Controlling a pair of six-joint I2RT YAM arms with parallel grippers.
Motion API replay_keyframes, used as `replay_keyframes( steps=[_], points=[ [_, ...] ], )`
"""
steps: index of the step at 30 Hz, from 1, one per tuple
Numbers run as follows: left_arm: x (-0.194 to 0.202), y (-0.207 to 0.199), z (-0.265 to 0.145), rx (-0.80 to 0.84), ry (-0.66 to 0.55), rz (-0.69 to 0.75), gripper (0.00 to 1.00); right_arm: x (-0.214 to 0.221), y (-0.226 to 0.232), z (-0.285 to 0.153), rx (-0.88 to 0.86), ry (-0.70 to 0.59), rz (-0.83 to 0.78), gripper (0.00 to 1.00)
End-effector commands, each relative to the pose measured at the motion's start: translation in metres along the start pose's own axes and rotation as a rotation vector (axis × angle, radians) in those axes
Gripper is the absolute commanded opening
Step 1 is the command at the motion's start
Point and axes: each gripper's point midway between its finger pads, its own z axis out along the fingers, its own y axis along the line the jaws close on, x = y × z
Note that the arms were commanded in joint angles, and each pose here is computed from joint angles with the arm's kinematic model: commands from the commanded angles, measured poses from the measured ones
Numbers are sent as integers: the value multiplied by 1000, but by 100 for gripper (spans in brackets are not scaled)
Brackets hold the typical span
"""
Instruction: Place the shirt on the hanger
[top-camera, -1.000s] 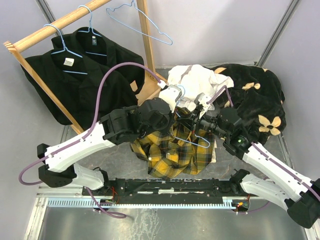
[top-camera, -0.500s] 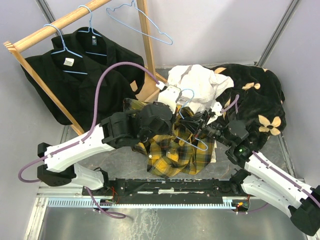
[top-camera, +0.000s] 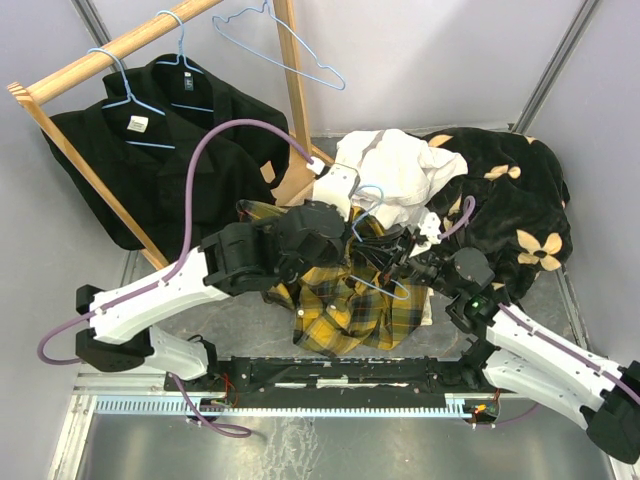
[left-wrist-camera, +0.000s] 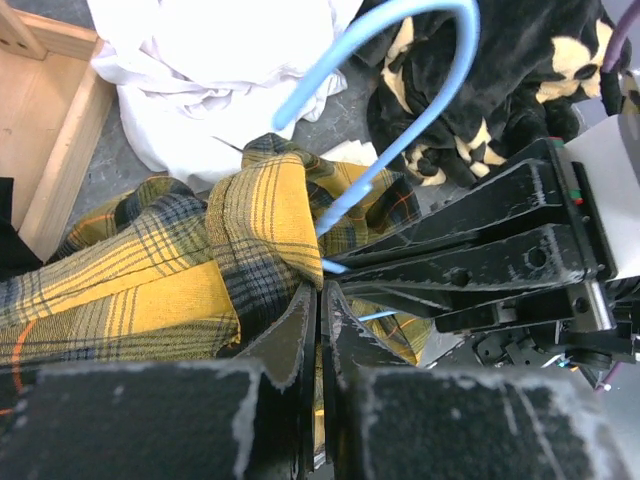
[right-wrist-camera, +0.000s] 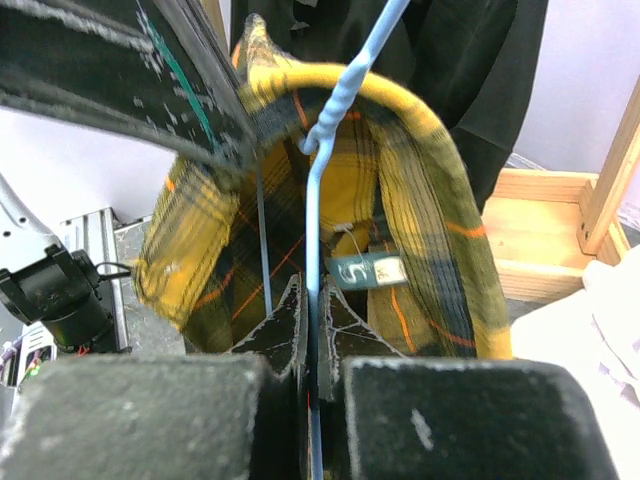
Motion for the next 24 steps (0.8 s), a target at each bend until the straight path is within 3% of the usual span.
replay_keyframes(
  steps=[1, 9, 14, 15, 16, 17, 24],
  points=[
    [-12, -34, 0, 118, -9, -23, 3, -48, 6, 13, -13, -174, -51, 0],
    [-16, -38, -3, 138, -18, 29, 6, -66, 3, 8, 26, -291, -11, 0],
    [-26, -29, -14, 131, -35, 101, 40, -77, -3, 0, 61, -416, 74, 0],
    [-26, -29, -16, 138, -30, 124, 50, -79, -3, -1, 63, -439, 82, 0],
    [-26, -29, -17, 144, -23, 154, 74, -80, -4, -3, 64, -452, 83, 0],
    [-26, -27, -20, 149, -17, 176, 82, -81, -3, -4, 64, -459, 80, 0],
    [-42, -16, -48, 195, -31, 304, 87, -72, 3, -8, 40, -410, 33, 0]
  ],
)
